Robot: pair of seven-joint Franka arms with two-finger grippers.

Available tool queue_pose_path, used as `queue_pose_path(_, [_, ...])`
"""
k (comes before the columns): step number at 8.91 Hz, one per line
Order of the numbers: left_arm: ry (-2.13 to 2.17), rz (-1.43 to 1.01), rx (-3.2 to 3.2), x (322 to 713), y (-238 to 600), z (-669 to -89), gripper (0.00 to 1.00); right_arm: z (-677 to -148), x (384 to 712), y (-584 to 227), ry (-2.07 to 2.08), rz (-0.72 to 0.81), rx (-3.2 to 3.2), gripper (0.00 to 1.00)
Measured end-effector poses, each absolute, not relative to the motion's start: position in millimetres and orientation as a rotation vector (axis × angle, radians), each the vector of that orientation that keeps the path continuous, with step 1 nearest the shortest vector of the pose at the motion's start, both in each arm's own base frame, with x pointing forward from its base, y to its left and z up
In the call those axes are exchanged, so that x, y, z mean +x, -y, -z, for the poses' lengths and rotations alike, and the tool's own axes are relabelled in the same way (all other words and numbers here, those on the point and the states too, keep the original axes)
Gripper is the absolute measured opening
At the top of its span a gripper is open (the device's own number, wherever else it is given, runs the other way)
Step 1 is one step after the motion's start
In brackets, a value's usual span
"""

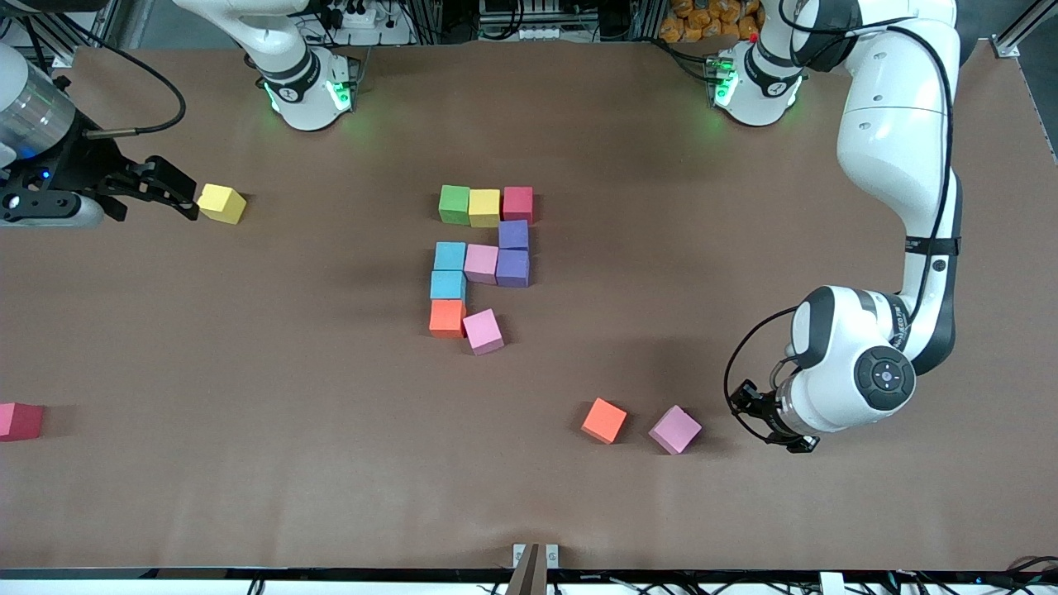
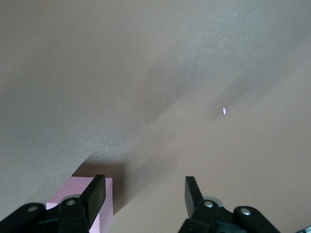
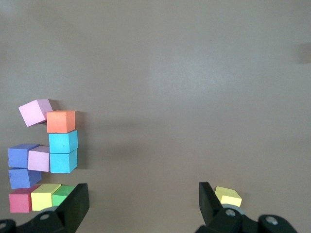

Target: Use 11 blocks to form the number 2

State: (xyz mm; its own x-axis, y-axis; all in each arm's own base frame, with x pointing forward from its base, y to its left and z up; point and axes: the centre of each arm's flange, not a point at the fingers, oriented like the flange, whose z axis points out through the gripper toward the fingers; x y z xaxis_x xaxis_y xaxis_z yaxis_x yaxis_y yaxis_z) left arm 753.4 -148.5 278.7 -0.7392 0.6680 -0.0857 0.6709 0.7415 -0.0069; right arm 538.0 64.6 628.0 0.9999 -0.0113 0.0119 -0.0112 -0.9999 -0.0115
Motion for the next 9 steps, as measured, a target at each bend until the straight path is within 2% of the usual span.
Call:
queue_pose_path(4, [-2.818,0.059,1.110,754.4,163.4,-284.8,0.74,-629.1,537.8,-64.5,-0.018,0.018,-3.130,1.00])
queue_pose_path(7, [-2.848,0.069,1.020,751.9,177.8,-286.5,0.80,-629.1,537.7,-64.5,-0.018,0.018,-3.130,1.00])
queue_pose_path(9, [-2.817,0.062,1.032,753.8,179.6,-288.9,0.80,-629.0,537.7,-64.5,-0.018,0.017,-3.130,1.00])
